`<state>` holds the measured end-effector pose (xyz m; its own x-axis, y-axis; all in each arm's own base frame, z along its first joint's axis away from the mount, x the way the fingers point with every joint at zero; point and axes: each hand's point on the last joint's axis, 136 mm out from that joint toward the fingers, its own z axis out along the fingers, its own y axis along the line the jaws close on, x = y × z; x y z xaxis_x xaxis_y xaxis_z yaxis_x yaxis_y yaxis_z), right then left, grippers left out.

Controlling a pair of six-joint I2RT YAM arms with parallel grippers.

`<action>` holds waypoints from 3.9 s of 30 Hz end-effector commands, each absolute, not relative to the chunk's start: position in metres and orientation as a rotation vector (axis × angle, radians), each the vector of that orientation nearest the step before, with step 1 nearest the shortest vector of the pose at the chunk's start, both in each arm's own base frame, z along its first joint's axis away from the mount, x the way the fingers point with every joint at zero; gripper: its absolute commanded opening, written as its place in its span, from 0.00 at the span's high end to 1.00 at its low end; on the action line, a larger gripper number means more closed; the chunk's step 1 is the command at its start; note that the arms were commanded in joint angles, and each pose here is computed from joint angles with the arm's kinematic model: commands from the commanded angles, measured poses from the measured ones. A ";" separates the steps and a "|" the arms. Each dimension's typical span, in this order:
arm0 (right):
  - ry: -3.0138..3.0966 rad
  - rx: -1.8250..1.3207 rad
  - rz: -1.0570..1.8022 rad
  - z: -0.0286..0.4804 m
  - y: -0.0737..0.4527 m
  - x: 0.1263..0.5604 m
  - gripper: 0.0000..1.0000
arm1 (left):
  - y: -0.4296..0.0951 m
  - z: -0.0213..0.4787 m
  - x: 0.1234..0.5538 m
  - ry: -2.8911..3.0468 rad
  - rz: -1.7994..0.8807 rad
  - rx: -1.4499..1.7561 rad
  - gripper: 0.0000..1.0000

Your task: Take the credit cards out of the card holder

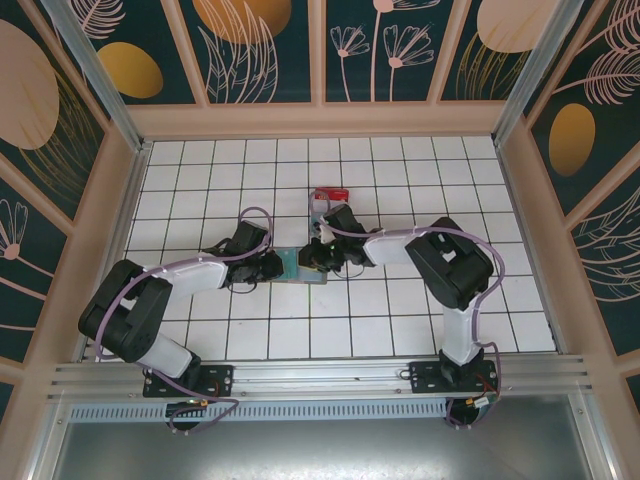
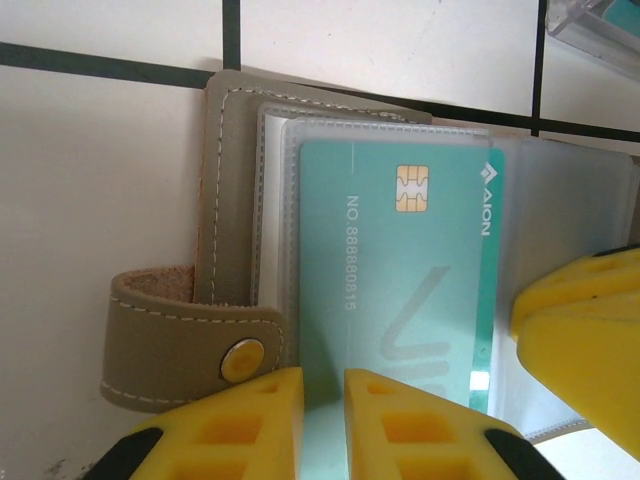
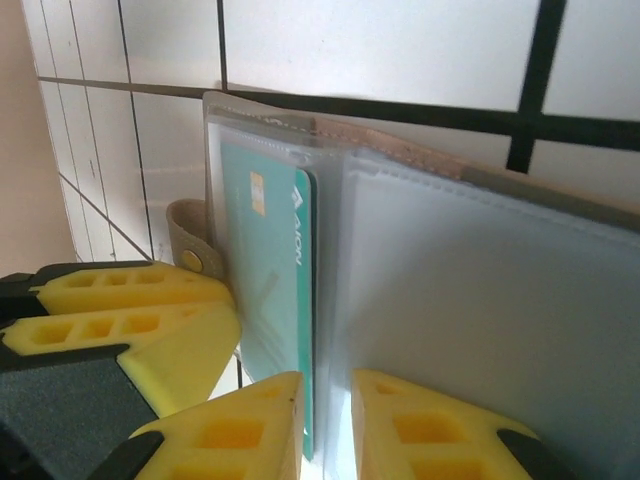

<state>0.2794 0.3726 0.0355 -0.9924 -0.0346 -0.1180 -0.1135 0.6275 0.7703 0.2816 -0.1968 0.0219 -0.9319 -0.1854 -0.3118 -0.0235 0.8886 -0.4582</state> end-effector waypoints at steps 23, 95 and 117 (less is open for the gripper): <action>2.730 -0.138 1.316 0.041 0.373 0.286 1.00 | -0.182 0.002 0.277 2.796 -0.514 -0.217 0.95; 2.019 -1.493 -0.335 0.097 0.281 0.355 1.00 | -0.189 0.108 0.311 2.460 -0.666 -0.237 0.01; 1.987 -1.465 -0.350 0.112 0.286 0.350 1.00 | -0.192 0.104 0.310 2.470 -0.677 -0.238 0.01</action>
<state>0.3511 0.2871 0.0941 -0.1890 -0.9298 -0.3157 -0.7767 0.3383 -0.5314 0.3084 -0.1885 0.1005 -0.8305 -0.2984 -0.4703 -0.0306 0.8676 -0.4964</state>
